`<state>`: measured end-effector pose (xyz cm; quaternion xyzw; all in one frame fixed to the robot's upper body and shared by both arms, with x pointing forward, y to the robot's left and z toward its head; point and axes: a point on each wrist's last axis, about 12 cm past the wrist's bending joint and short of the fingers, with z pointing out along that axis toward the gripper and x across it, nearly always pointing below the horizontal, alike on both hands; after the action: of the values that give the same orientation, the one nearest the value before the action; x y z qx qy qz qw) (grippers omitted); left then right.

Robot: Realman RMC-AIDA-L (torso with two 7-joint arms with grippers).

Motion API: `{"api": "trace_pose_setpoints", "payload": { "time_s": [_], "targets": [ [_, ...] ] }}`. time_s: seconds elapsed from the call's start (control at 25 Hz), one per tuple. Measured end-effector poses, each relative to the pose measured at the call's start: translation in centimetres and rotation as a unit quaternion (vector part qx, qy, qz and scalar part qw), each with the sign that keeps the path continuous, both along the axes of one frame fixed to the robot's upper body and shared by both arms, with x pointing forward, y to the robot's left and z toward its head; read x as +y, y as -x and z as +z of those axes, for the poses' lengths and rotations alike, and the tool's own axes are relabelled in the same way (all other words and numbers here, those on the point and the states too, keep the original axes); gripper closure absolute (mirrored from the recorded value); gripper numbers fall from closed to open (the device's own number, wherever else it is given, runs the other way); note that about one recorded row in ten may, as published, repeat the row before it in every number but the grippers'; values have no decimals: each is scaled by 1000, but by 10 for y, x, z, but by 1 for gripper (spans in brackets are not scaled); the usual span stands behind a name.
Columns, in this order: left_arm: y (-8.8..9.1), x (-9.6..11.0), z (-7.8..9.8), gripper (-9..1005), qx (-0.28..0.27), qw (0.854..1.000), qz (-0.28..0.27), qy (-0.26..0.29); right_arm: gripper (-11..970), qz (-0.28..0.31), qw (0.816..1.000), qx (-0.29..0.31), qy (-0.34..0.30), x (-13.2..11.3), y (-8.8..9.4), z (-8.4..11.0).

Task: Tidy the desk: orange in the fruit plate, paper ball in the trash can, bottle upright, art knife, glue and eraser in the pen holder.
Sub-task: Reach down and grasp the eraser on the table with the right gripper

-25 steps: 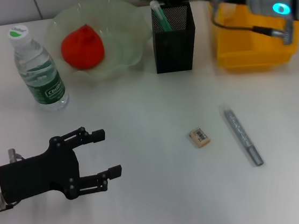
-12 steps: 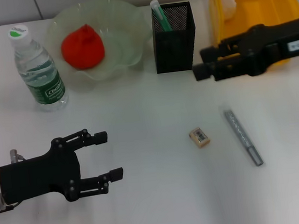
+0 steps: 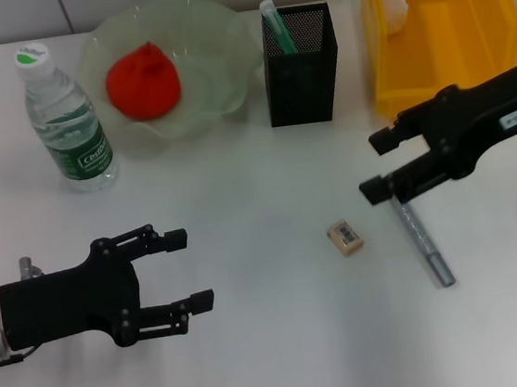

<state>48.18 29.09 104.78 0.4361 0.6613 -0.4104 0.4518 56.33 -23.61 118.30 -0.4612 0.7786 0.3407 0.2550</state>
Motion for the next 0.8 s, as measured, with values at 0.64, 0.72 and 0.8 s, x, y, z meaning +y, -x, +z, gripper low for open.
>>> {"api": "trace_pose_setpoints", "payload": {
  "time_s": [0.64,0.72,0.8],
  "targets": [
    [-1,-1,-4,155,14,1000,14,-6,143,135,974,-84,164,53,-24,-36],
    [-2,-2,-4,155,16,1000,17,-5,146,149,971,-89,167,57,-26,-39],
    [-2,-1,-4,155,17,1000,19,-4,149,157,968,-96,171,60,-28,-44]
  ]
}}
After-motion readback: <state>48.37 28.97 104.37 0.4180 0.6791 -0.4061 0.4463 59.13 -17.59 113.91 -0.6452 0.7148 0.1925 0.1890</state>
